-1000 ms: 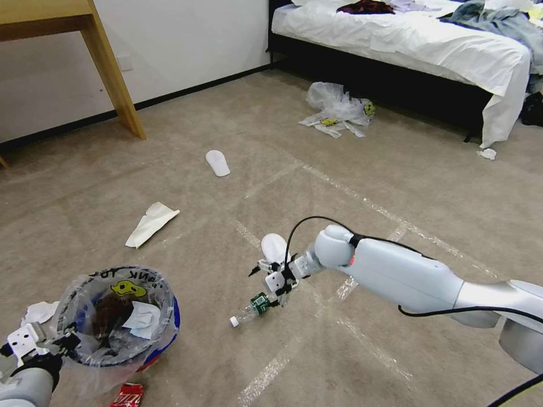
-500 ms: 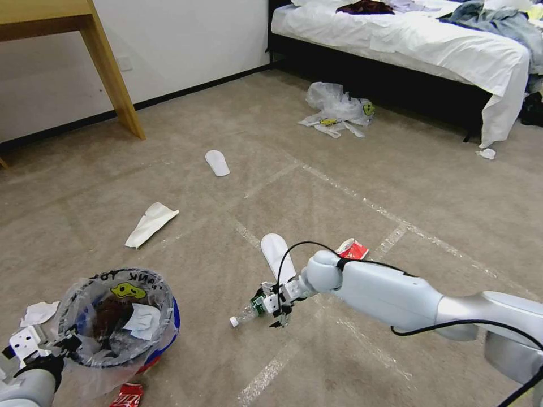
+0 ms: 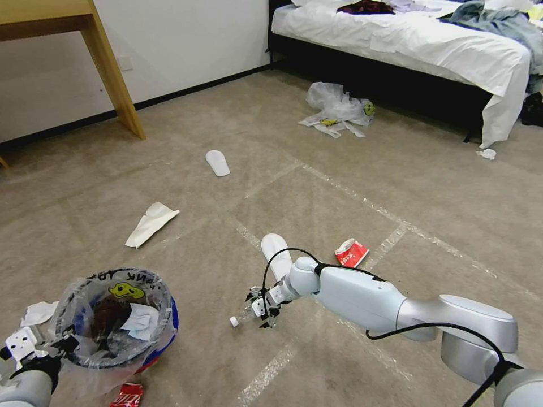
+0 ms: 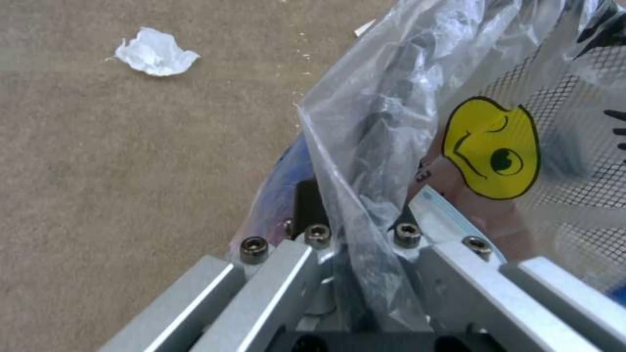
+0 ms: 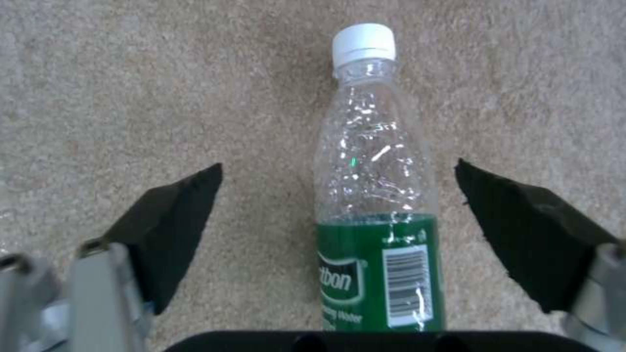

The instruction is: Pick up the trash bin and place the garbage on the floor into it.

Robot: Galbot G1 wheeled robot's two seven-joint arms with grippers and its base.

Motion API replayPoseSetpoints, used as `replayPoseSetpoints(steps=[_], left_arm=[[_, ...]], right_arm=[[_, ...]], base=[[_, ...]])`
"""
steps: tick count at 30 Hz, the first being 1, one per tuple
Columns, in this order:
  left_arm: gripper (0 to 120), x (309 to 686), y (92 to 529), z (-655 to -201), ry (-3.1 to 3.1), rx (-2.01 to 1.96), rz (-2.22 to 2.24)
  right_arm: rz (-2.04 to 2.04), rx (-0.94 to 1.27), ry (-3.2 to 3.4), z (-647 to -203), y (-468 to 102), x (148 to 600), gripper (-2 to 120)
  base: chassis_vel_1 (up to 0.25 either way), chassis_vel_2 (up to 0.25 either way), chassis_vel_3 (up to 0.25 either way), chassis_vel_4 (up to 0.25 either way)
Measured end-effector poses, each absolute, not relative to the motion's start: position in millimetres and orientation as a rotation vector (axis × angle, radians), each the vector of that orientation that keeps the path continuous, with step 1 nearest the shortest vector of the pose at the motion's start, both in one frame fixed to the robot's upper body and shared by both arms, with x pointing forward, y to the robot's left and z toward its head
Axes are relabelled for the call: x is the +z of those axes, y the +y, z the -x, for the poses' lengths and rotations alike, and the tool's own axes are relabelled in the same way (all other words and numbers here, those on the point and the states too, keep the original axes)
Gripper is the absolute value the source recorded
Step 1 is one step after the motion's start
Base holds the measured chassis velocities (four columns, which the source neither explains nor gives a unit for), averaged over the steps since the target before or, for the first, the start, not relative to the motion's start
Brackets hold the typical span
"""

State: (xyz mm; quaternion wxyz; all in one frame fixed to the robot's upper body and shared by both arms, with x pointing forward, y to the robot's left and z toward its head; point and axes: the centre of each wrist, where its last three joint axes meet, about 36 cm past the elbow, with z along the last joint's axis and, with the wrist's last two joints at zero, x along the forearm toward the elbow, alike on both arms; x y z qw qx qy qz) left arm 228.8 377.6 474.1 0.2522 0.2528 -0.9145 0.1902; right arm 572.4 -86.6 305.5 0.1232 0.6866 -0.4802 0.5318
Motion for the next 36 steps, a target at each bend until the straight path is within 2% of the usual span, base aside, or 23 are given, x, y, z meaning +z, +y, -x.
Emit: replayPoseSetpoints(steps=[4,6,10,13,25,36], left_arm=[[1,473,377,-230,-2.486,0.52,-0.686],[1,472,377,-230,-2.486,0.523,-0.684],[1,472,377,-230,-2.486,0.522,-0.684],[1,472,376,-230,-2.487,0.522,-0.684],[1,472,376,-230,-2.488,0.521,-0.679],[1,470,376,-232,-2.486,0.522,-0.672]], right_arm=[[-2.002,1.55,-1.406,-573,-87,302,85],[-1.999,1.548,-1.407,-573,-88,298,78],[-1.997,1.544,-1.413,-573,-89,294,75],[-1.986,1.539,-1.414,-574,-91,285,67],[-1.97,1.54,-1.431,-574,-92,273,61],[-1.968,1.52,-1.485,-573,-95,276,31]], base=[[0.0,0.0,0.0,0.0],[0.0,0.0,0.0,0.0],[0.0,0.0,0.0,0.0],[0.0,0.0,0.0,0.0],[0.0,0.0,0.0,0.0],[0.0,0.0,0.0,0.0]])
